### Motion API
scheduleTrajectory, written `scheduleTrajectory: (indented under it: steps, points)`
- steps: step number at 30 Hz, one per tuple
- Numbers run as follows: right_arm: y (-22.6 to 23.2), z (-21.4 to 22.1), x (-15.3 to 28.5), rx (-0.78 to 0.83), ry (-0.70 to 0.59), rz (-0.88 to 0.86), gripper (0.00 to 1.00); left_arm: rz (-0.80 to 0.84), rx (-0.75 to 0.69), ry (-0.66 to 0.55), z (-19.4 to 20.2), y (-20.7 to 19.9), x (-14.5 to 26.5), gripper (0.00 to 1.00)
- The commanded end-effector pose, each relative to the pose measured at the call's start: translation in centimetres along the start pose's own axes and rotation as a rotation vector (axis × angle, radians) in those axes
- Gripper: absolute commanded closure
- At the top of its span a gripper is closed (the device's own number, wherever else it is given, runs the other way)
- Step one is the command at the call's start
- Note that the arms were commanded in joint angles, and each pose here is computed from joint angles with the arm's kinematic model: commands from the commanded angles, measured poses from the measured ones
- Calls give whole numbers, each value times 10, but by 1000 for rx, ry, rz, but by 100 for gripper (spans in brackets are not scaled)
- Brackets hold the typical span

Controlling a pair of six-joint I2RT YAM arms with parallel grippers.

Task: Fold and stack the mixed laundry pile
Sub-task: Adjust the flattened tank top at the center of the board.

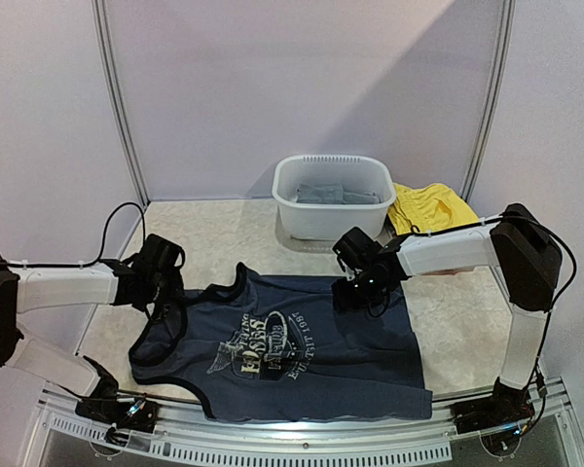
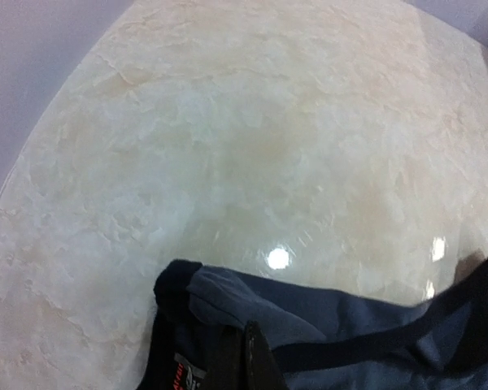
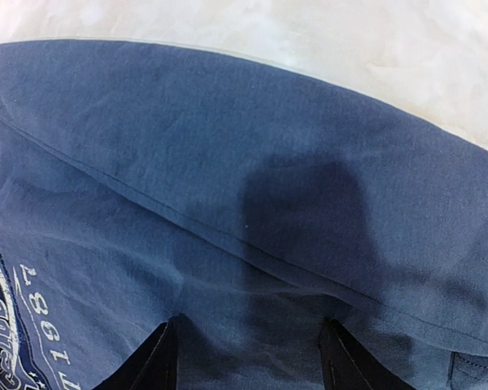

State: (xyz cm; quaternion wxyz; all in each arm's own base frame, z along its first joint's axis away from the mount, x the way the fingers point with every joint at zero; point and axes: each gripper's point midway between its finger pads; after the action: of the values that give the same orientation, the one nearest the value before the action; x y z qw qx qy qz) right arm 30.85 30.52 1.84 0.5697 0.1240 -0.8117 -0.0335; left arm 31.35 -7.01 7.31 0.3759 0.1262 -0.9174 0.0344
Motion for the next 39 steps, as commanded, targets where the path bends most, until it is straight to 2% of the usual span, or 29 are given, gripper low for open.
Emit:
scheduleTrajectory:
  steps: [1,7,9,11,14,15,17,20,22,26,29,34,39]
  points:
    - [-9,14,-12,-11,51,19,40,-58,107,-47,-44,15,-14,100]
    - [-10,12,-8,-10,40,26,40,-151,290,47,-52,50,-58,100]
    - [-10,11,-6,-12,35,28,40,-139,364,98,-48,58,-76,85]
    - [-10,9,-2,-13,26,25,40,-68,422,154,-42,55,-91,63]
    - [-11,3,4,-16,8,33,40,-47,418,120,-47,53,-88,31]
    - [-11,1,7,-15,1,35,39,-62,399,98,-50,54,-82,25]
    - [-11,-4,12,-17,-12,35,39,-107,343,54,-57,56,-66,20]
    - [-11,-14,20,-20,-35,34,39,-141,236,-5,-67,51,-41,22]
    - [-16,-21,25,-31,-51,36,39,-102,150,-52,-74,33,-27,27]
    - [-32,-26,32,-56,-61,61,40,140,-48,-115,-78,-38,-2,33]
    - [-48,-24,35,-69,-57,96,40,333,-116,-69,-64,-89,6,39]
    - [-70,-16,42,-92,-58,159,40,449,-225,-38,-38,-139,9,39]
    - [-91,-11,49,-120,-63,209,38,548,-334,-7,-30,-179,7,39]
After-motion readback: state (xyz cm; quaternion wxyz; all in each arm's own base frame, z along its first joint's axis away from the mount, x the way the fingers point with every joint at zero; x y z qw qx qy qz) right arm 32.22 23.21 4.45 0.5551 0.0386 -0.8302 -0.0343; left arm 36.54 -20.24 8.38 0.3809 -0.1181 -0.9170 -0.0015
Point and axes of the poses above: each gripper's point midway between its finger pads, its own x axis back along the fingers, its own y axis along the line the jaws close on, z = x × y, and after that the axes turned 5 degrees about -x, right-handed
